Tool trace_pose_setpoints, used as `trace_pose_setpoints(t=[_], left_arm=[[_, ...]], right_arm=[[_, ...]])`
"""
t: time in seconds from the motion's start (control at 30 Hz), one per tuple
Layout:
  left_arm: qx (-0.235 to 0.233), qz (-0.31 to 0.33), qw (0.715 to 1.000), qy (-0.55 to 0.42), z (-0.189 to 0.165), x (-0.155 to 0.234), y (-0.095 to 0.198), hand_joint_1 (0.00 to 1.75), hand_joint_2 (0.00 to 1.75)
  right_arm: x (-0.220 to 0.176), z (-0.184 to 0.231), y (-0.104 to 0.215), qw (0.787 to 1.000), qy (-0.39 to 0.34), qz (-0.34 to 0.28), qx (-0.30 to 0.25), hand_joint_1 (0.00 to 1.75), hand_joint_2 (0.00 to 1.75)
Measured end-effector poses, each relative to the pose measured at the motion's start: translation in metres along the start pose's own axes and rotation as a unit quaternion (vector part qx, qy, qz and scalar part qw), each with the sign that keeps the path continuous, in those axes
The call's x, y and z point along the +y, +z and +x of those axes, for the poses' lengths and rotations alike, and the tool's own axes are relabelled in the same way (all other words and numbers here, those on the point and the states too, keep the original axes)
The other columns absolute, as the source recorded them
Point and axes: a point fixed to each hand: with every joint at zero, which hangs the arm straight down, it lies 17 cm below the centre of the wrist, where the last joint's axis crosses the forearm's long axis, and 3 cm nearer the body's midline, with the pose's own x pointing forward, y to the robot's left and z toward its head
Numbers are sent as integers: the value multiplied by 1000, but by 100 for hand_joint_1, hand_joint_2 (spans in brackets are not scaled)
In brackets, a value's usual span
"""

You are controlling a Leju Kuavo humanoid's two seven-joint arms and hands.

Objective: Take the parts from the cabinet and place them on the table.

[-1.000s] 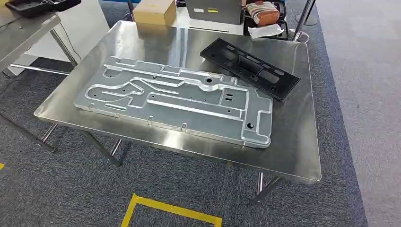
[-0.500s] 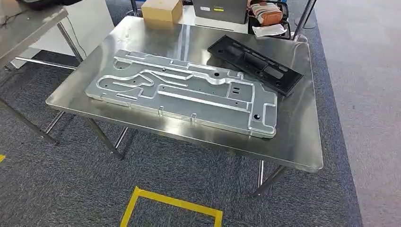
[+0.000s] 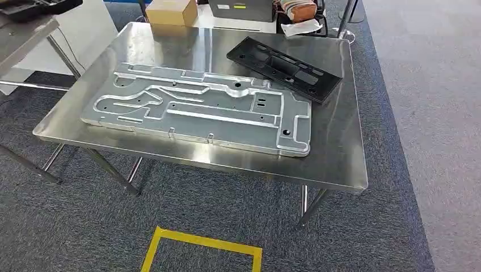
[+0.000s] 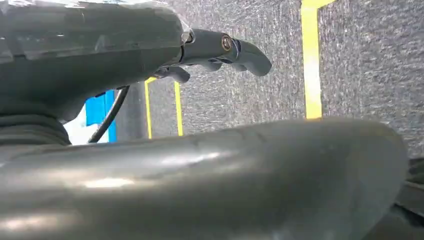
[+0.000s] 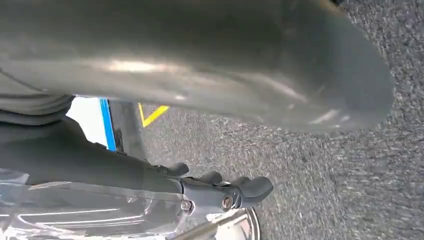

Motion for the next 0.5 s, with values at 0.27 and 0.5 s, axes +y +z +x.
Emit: trace_pose_setpoints(t=[0.27,0.5], left_arm=[[2,-6,1000,-3,0,-4,1,0,0],[5,-15,1000,-6,-2,-11,3,0,0]], right_arm=[[10,-3,2,1000,4,8,7,0,0],[9,-3,2,1000,3,5,8,0,0]])
